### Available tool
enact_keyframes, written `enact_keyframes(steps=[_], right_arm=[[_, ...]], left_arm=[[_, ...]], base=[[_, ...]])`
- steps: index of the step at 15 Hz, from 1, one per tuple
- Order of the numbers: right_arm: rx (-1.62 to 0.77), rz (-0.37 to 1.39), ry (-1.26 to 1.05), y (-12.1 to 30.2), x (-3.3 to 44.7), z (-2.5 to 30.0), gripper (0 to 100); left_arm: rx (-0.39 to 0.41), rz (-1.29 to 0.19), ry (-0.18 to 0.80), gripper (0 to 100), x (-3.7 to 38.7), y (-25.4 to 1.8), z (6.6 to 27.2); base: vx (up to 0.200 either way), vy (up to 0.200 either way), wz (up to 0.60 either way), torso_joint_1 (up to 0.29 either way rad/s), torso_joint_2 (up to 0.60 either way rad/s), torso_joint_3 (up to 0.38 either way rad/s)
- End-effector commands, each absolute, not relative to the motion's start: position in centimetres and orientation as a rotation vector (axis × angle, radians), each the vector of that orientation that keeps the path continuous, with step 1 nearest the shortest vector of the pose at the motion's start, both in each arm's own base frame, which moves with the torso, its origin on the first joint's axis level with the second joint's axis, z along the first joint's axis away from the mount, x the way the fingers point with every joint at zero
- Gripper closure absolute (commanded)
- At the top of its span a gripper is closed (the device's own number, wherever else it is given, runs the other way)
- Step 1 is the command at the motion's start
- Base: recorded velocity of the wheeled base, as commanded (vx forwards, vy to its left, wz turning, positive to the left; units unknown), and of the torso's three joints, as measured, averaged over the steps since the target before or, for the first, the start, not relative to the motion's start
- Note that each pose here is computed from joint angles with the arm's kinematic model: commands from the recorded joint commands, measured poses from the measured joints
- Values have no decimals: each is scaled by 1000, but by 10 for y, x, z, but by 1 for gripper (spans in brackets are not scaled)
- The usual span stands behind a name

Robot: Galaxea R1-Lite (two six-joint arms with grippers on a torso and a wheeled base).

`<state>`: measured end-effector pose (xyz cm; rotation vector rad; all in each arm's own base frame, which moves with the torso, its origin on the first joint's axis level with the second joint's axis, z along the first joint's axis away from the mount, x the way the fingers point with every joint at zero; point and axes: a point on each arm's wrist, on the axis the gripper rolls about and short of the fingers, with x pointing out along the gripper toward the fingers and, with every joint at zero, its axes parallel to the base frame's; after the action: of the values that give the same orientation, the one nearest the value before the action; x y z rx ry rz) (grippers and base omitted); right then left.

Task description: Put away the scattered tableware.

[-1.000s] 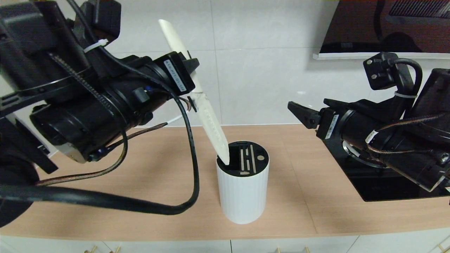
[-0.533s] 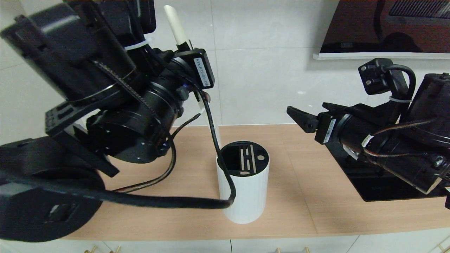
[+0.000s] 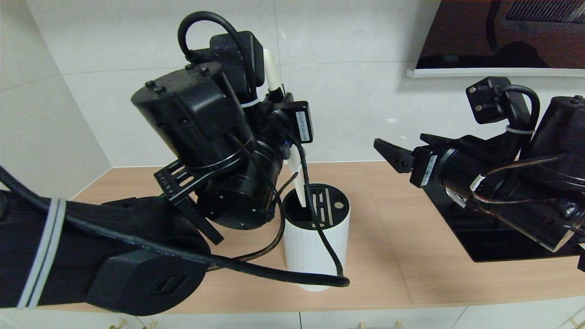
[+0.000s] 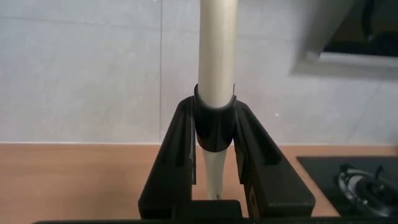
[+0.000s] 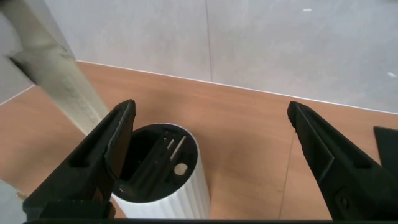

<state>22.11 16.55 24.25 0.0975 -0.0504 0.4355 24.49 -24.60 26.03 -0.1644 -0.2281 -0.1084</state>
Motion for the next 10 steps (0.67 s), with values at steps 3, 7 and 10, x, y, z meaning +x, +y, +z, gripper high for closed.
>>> enact_keyframes(steps=[3, 7, 10], right_arm=[[94, 437, -46, 166, 222, 241, 0], [95, 437, -48, 166, 221, 242, 0], [93, 437, -44, 166, 221, 240, 0]], left_arm=[[-139, -108, -204, 100, 257, -259, 238], [-129, -109, -192, 100, 260, -262, 229], [-119, -108, -180, 100, 261, -263, 224]], base=[[0, 0, 0, 0, 0, 0], [0, 0, 0, 0, 0, 0], [0, 0, 0, 0, 0, 0]])
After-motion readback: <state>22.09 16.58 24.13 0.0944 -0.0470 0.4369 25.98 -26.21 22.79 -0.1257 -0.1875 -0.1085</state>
